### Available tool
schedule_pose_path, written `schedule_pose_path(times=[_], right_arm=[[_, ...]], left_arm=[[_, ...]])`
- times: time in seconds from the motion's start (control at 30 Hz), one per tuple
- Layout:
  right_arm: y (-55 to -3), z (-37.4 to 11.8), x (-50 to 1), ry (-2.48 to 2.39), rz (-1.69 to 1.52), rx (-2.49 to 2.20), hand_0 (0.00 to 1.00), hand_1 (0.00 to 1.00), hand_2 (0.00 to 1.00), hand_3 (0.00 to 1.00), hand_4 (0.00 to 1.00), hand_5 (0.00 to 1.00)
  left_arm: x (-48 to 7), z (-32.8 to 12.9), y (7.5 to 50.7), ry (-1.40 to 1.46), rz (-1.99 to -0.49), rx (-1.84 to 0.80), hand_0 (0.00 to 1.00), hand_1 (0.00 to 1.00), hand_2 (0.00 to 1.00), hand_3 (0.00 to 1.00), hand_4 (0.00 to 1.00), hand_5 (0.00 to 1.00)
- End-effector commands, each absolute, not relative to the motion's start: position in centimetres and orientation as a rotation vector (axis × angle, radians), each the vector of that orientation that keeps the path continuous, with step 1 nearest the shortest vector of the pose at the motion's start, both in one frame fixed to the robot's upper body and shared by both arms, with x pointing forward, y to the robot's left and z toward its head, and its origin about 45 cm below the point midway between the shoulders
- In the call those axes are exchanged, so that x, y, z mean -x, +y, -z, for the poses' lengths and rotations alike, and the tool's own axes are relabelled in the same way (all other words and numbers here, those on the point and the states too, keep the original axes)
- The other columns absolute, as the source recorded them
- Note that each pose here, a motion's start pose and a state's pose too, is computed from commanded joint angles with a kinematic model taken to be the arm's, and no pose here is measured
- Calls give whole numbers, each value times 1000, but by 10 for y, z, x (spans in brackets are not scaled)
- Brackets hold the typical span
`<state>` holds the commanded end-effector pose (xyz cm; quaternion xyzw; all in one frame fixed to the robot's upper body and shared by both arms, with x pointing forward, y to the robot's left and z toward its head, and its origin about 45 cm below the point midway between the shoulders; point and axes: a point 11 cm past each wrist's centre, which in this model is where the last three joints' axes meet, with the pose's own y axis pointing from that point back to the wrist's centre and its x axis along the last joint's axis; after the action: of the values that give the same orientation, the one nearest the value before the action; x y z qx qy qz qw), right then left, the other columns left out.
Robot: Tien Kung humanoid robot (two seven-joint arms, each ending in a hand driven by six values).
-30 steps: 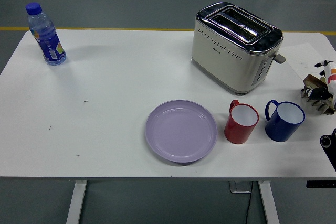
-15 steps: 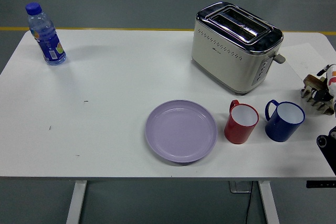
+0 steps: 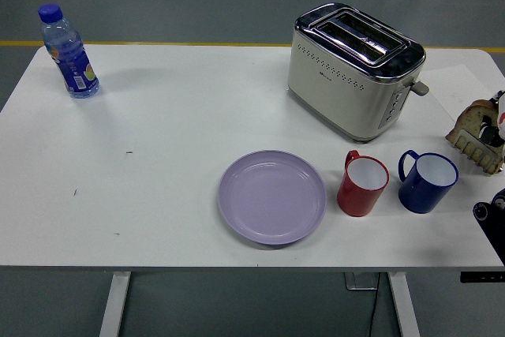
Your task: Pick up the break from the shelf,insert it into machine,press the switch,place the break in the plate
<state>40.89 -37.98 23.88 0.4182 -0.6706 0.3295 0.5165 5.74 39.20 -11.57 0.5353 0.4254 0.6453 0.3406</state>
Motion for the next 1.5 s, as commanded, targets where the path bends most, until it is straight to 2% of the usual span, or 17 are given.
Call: schedule_pose_path(times=[0.23,0.57,0.6,0.67,1.23,1.5], right_arm=[[-386,-260,-408,-1680,-849,-976,316,333,388,462,409,2],[-382,-320,-407,-1786,-1009,-950,304,320,378,458,384,2],[-380,-327,-407,-1798,-1030,-949,259,283,350,449,382,2],[-376,-337,-408,-1815,-1063,-950,259,283,350,449,382,2],[-316,-418,-441,-2017,-1190,-1199,234,263,336,441,398,2],[-279,-438,-456,-2012,-1331,-1294,220,259,333,434,399,2]], left_arm=[[-57,116,392,1109,-1679,-1394,656,619,666,611,435,881],[-53,116,393,1113,-1679,-1400,657,619,666,612,435,880],[-52,116,393,1114,-1679,-1401,657,619,666,612,434,881],[-51,116,393,1115,-1678,-1403,657,619,666,612,434,881],[-51,116,395,1113,-1680,-1407,657,618,664,610,434,879],[-53,115,395,1110,-1684,-1406,657,619,664,611,435,880]])
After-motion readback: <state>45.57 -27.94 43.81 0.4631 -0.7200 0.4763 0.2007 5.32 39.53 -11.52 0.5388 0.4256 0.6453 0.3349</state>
